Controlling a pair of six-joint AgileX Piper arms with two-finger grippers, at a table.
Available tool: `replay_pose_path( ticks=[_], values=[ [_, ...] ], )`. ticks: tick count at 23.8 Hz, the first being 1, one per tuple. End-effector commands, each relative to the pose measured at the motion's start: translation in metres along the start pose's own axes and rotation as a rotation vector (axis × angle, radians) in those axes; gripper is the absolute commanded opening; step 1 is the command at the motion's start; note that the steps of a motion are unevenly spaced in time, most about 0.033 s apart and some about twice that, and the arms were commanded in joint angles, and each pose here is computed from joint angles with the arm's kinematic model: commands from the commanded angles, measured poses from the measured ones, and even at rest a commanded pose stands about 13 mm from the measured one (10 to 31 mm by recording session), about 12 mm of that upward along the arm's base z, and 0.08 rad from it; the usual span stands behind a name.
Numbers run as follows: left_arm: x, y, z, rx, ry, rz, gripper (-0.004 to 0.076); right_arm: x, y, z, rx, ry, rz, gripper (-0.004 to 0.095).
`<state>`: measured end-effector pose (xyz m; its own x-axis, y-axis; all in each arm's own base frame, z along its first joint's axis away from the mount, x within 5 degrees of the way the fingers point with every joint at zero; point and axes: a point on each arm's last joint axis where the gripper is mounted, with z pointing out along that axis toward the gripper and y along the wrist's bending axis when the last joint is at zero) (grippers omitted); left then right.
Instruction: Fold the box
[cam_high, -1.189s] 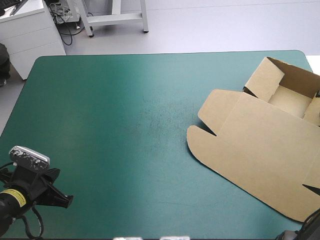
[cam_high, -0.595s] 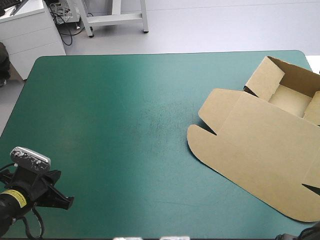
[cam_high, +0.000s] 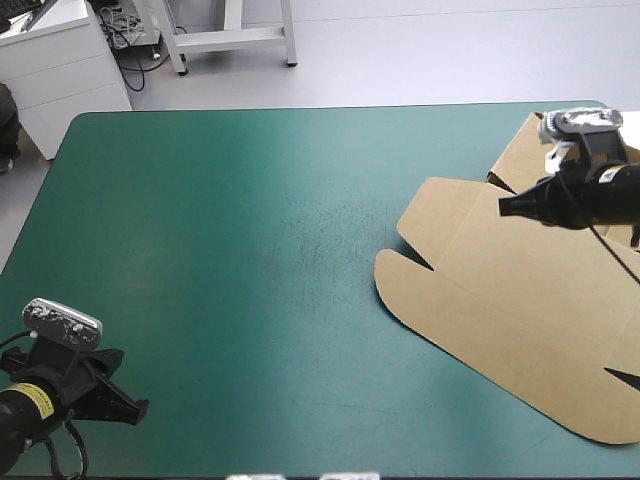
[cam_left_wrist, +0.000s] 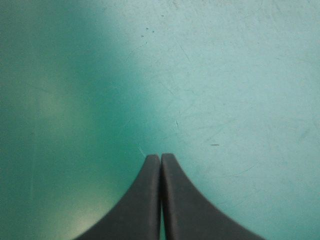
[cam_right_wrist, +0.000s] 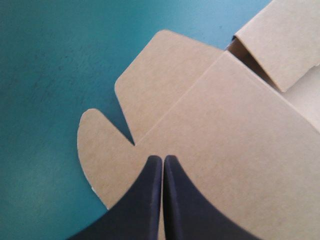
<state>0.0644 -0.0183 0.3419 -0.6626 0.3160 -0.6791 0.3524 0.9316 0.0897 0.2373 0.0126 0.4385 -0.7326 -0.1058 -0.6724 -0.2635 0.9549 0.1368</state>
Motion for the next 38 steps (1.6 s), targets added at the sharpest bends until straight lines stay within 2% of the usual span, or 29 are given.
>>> replay_pose_path(
  ticks=[1, 6, 14, 20, 28, 38],
  values=[
    [-0.011, 0.0, -0.005, 0.012, -0.097, -0.016, -0.0032, 0.016, 0.02, -0.015, -0.023, -0.099, -0.068, -0.0007],
    [-0.002, -0.003, -0.007, 0.041, -0.204, -0.016, -0.0032, 0.06, 0.033, -0.019, -0.022, -0.191, -0.141, -0.0008],
    [0.033, -0.006, -0.001, 0.054, -0.374, -0.015, -0.0032, 0.151, 0.044, -0.041, 0.026, -0.44, -0.13, -0.0008],
    [0.053, -0.007, -0.003, 0.071, -0.443, -0.03, -0.0032, 0.2, 0.044, -0.035, 0.05, -0.59, -0.104, -0.0008],
    [0.07, -0.011, -0.001, 0.111, -0.481, -0.048, -0.0032, 0.236, 0.046, -0.024, 0.04, -0.631, -0.107, -0.0008],
    [0.075, -0.011, -0.002, 0.108, -0.502, -0.038, -0.0032, 0.26, 0.05, -0.028, 0.03, -0.682, -0.141, -0.0008]
  ],
)
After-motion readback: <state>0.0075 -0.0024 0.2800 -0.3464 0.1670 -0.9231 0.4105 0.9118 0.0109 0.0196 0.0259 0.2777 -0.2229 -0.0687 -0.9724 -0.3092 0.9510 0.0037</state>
